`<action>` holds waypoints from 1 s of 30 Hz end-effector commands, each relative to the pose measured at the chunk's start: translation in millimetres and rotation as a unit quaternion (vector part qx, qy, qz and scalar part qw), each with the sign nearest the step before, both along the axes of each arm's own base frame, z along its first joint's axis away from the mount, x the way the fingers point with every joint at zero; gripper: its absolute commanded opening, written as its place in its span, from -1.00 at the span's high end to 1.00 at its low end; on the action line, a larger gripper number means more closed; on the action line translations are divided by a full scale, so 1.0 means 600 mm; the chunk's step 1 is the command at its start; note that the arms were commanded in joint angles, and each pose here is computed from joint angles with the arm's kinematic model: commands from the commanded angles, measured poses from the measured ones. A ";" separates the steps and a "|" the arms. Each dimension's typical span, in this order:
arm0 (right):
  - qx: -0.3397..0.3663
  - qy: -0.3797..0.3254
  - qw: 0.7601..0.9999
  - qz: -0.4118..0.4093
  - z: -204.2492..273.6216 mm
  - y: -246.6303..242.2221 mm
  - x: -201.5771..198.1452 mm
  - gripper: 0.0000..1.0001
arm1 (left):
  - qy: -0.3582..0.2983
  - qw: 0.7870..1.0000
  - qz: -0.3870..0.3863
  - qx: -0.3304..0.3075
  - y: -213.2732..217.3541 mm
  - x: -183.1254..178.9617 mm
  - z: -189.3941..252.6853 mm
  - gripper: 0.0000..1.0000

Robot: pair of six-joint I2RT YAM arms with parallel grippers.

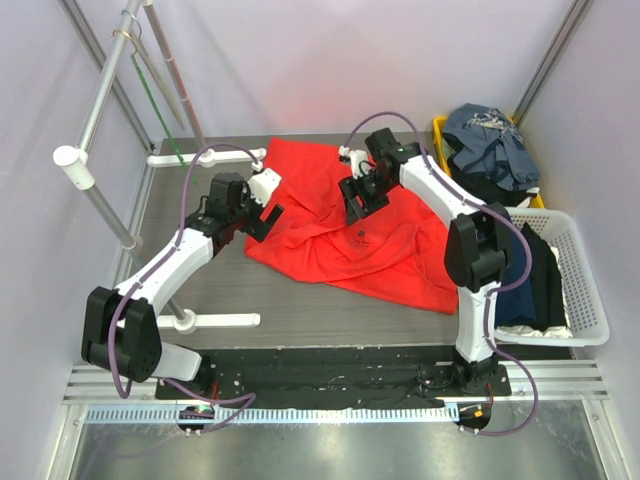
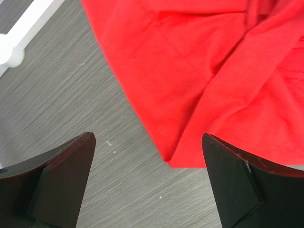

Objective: Place the tank top on the hanger
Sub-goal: Adjust the tank top at the center of the board.

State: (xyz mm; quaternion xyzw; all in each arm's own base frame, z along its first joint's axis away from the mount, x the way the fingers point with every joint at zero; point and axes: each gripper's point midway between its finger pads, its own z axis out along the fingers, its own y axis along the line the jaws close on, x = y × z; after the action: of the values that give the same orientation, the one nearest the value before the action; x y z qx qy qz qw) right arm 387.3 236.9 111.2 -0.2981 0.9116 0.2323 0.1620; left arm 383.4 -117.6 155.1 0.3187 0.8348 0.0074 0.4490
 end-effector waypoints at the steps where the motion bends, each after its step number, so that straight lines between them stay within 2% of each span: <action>1: -0.017 -0.104 0.994 0.020 0.123 -0.039 0.007 -0.38 | -0.024 0.996 -0.074 -0.039 -0.038 -0.020 0.055 -0.99; 2: -0.016 -0.115 0.993 0.019 0.136 -0.043 0.009 -0.49 | -0.006 0.995 -0.093 -0.042 -0.044 -0.036 0.049 -0.99; 4: -0.005 -0.152 0.988 0.024 0.183 -0.046 0.009 -0.55 | 0.004 0.989 -0.142 -0.047 -0.067 -0.061 0.052 -1.00; 11: 0.090 -0.261 0.961 0.026 0.355 -0.011 0.019 -0.62 | 0.090 0.969 -0.227 -0.021 -0.074 -0.168 0.004 -0.99; 15: 0.166 -0.331 0.928 0.028 0.472 0.020 0.024 -0.67 | 0.139 0.950 -0.279 -0.008 -0.075 -0.239 -0.011 -0.99; 18: 0.226 -0.350 0.908 0.041 0.527 0.050 0.010 -0.70 | 0.165 0.939 -0.302 0.016 -0.065 -0.284 -0.018 -0.99; 21: 0.262 -0.356 0.893 0.081 0.554 0.097 -0.025 -0.74 | 0.174 0.937 -0.301 0.033 -0.044 -0.315 -0.020 -0.99; 25: 0.275 -0.355 0.884 0.132 0.555 0.165 -0.077 -0.78 | 0.200 0.932 -0.300 0.047 -0.012 -0.367 -0.020 -0.99; 30: 0.291 -0.333 0.882 0.159 0.540 0.245 -0.107 -0.79 | 0.204 0.936 -0.282 0.049 0.026 -0.420 -0.014 -0.99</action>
State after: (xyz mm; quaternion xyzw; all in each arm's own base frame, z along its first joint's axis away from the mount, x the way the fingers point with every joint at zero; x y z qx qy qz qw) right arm 336.9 353.5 408.2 -0.4291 0.6748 0.3703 0.4727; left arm 164.2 -124.4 151.4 0.5618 0.7680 -0.1448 0.2714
